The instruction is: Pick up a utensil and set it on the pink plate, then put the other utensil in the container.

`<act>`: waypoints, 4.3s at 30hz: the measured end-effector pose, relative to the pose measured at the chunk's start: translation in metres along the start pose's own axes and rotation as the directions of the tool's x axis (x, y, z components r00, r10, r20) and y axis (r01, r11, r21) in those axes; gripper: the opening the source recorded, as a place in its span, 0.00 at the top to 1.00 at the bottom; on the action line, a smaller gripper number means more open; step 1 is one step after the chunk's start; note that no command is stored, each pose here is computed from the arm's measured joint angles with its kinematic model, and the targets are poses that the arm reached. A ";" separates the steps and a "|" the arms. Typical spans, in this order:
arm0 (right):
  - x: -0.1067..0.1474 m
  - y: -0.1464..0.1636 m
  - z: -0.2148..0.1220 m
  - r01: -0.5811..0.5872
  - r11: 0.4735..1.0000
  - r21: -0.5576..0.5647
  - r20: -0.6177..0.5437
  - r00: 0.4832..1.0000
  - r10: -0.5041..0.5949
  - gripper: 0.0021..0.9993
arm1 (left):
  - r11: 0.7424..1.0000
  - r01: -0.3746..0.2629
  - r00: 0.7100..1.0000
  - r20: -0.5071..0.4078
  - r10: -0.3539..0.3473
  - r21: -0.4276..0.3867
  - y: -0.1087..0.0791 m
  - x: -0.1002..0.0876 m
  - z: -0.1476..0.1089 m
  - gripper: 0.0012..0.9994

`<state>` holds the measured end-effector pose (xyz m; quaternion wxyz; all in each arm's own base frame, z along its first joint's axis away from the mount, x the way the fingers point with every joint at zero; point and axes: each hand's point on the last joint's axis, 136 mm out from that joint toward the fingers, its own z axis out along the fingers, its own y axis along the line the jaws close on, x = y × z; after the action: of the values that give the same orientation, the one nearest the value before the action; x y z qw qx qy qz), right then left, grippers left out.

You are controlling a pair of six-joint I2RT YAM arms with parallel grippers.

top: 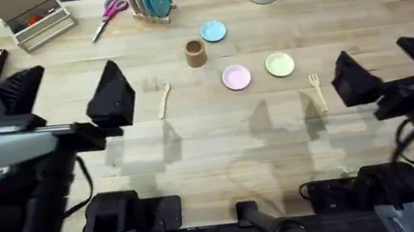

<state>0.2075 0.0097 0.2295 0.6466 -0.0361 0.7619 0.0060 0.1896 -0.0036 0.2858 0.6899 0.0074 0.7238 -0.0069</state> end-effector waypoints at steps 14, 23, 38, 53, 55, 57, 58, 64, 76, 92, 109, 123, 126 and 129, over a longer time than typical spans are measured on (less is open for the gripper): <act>-0.040 0.000 -0.022 0.001 1.000 -0.023 -0.346 0.938 -0.009 0.00 | 1.000 -0.001 0.940 -0.342 0.009 0.023 -0.004 -0.035 -0.005 0.01; -0.048 -0.001 -0.014 -0.016 0.999 -0.036 -0.564 0.826 -0.007 0.00 | 0.999 0.002 0.833 -0.552 0.018 0.035 -0.005 -0.042 -0.004 0.01; -0.033 -0.001 0.007 -0.032 0.999 -0.040 -0.705 0.709 -0.005 0.00 | 0.998 0.039 0.536 -0.844 0.018 0.046 -0.009 0.005 0.002 0.01; -0.034 -0.001 0.007 -0.032 0.999 -0.040 -0.703 0.711 -0.005 0.00 | 0.997 0.056 0.405 -0.914 0.017 0.043 -0.010 0.030 0.022 0.00; -0.034 -0.001 0.007 -0.032 0.999 -0.040 -0.703 0.711 -0.005 0.00 | 0.997 0.058 0.402 -0.915 0.019 0.046 -0.011 0.032 0.028 0.00; -0.034 -0.001 0.007 -0.032 0.999 -0.040 -0.703 0.711 -0.005 0.00 | 0.997 0.056 0.421 -0.907 0.026 0.055 -0.012 0.032 0.037 0.00; -0.034 -0.001 0.007 -0.032 0.999 -0.040 -0.703 0.711 -0.005 0.00 | 0.997 0.055 0.435 -0.900 0.032 0.062 -0.014 0.033 0.042 0.00; -0.034 -0.001 0.007 -0.032 0.999 -0.040 -0.703 0.711 -0.005 0.00 | 0.992 0.057 0.421 -0.904 0.079 0.113 -0.027 0.069 0.056 0.00; -0.034 -0.001 0.007 -0.032 0.999 -0.040 -0.703 0.711 -0.005 0.00 | 0.984 0.060 0.362 -0.923 0.134 0.166 -0.044 0.131 0.084 0.00; -0.034 -0.001 0.007 -0.032 0.999 -0.040 -0.703 0.711 -0.005 0.00 | 0.975 0.061 0.178 -0.964 0.198 0.212 -0.058 0.209 0.116 0.00; -0.034 -0.001 0.007 -0.032 0.999 -0.040 -0.703 0.711 -0.005 0.00 | 0.971 0.039 0.151 -0.962 0.228 0.236 -0.068 0.235 0.126 0.00; -0.034 -0.001 0.007 -0.032 0.999 -0.040 -0.703 0.711 -0.005 0.00 | 0.980 0.015 0.143 -0.970 0.196 0.200 -0.061 0.246 0.122 0.28; -0.034 -0.001 0.007 -0.032 0.999 -0.040 -0.703 0.711 -0.005 0.00 | 0.980 0.019 0.143 -0.971 0.192 0.197 -0.062 0.246 0.122 0.59; -0.034 -0.001 0.007 -0.032 0.999 -0.040 -0.703 0.711 -0.005 0.00 | 0.980 0.038 0.144 -0.971 0.189 0.197 -0.065 0.245 0.121 0.88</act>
<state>0.2201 0.0102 0.2616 0.3076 -0.0460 0.9503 0.0152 0.2975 -0.0709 0.0348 0.0461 0.1066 0.9928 -0.0285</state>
